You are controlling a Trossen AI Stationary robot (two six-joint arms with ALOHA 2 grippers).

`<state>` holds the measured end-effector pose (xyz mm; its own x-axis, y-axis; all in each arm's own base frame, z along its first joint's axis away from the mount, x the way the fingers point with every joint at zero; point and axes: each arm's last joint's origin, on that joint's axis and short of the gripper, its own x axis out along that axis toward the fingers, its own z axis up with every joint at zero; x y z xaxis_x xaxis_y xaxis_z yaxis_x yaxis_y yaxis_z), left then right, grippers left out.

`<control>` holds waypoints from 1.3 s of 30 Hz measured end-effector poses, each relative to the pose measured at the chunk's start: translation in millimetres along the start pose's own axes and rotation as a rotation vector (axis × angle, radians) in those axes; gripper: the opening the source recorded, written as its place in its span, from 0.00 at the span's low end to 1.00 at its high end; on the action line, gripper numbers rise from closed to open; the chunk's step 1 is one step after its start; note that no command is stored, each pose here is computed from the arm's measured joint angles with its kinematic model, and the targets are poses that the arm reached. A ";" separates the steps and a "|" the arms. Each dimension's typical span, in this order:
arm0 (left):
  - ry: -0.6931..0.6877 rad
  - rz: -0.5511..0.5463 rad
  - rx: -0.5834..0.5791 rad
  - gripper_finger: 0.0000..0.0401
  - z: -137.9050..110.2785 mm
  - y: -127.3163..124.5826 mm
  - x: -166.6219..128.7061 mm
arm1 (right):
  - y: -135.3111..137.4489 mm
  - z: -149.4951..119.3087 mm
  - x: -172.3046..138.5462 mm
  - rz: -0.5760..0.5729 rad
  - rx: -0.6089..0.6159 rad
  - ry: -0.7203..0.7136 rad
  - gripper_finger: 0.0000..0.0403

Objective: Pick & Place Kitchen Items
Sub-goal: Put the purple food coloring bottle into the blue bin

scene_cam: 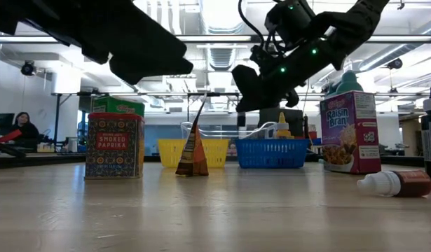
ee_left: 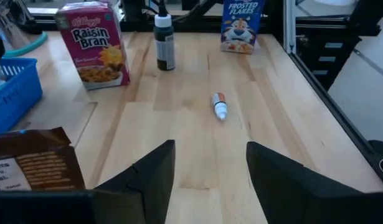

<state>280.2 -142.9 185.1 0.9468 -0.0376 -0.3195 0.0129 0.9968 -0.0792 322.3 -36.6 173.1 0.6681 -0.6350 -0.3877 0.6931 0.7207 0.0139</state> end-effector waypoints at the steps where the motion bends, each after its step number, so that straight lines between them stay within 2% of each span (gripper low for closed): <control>1: 0.000 0.000 -0.001 0.51 -0.1 -0.1 -0.1 | 0.2 0.5 -0.2 0.001 0.017 -0.002 0.14; 12: -0.002 -0.001 -0.007 0.51 -0.3 -0.1 -0.2 | 15.2 4.6 -10.3 -0.073 0.060 -0.052 0.15; 17: -0.003 -0.001 -0.012 0.51 -0.3 -0.1 -0.2 | 24.7 13.3 -12.9 -0.152 0.104 -0.091 0.15; 23: 0.001 -0.012 -0.019 0.51 -0.5 -0.8 -0.4 | 36.6 16.3 -7.7 -0.285 0.154 -0.064 0.15; 35: 0.011 -0.029 -0.017 0.51 -2.2 -4.5 -2.1 | 47.8 -11.4 15.9 -0.359 0.252 0.021 0.14; 39: 0.011 -0.029 -0.018 0.51 -2.2 -4.4 -2.1 | 50.7 -11.1 19.5 -0.363 0.290 0.008 0.15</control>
<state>277.5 -147.4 184.0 0.9426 -0.0671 -0.3271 0.0343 0.9939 -0.1050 367.5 -9.4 156.0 0.3668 -0.8290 -0.4222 0.9296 0.3440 0.1324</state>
